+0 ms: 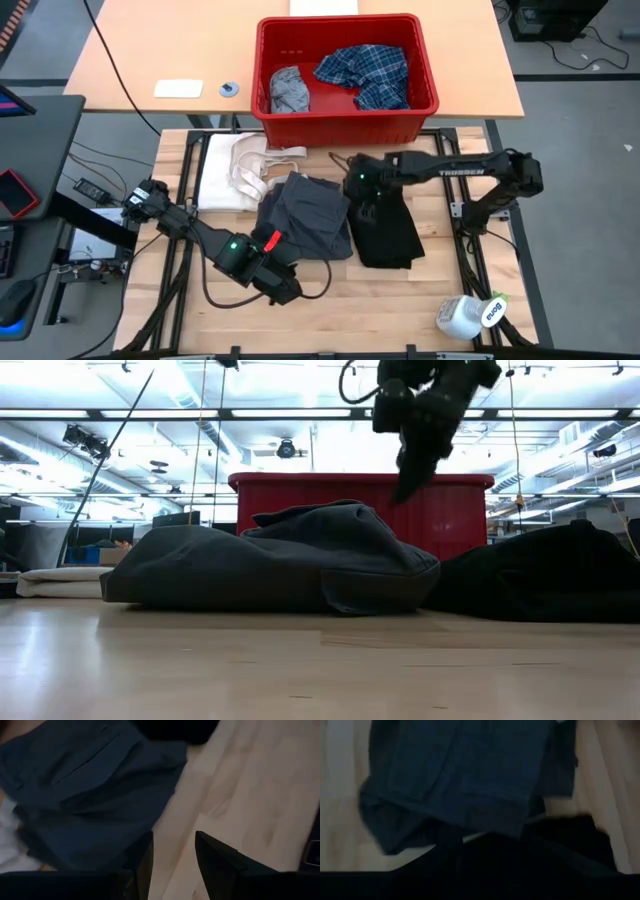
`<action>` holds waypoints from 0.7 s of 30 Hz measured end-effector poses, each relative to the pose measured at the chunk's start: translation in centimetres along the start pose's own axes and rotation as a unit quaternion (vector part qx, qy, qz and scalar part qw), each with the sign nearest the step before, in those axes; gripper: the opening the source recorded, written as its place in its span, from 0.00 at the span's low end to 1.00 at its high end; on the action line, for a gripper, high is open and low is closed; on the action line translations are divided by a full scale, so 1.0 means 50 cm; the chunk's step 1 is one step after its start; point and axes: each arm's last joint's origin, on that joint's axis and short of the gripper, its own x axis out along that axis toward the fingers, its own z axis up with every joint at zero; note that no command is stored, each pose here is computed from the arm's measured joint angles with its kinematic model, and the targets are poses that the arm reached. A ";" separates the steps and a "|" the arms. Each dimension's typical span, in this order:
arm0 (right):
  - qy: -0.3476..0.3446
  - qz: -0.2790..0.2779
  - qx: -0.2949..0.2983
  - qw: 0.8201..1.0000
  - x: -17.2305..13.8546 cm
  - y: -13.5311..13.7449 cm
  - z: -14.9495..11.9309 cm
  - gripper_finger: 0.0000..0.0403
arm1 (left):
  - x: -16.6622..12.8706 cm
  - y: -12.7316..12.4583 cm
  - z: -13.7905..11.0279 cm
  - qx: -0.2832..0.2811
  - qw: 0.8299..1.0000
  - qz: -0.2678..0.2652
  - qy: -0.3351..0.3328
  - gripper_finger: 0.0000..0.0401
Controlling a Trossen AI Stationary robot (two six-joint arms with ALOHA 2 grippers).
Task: Fold Laundry from Bin
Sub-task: Stack the folded gray pants on top of the folded black shirt
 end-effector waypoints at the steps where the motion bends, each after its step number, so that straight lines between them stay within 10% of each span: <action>1: -0.010 -0.003 -0.019 1.000 0.012 0.002 -0.004 0.56 | 0.000 -0.002 0.002 0.007 1.000 -0.005 -0.004 0.37; 21: -0.060 0.049 -0.017 0.997 0.078 -0.072 -0.033 0.42 | -0.014 -0.025 -0.021 0.017 0.998 -0.058 0.032 0.37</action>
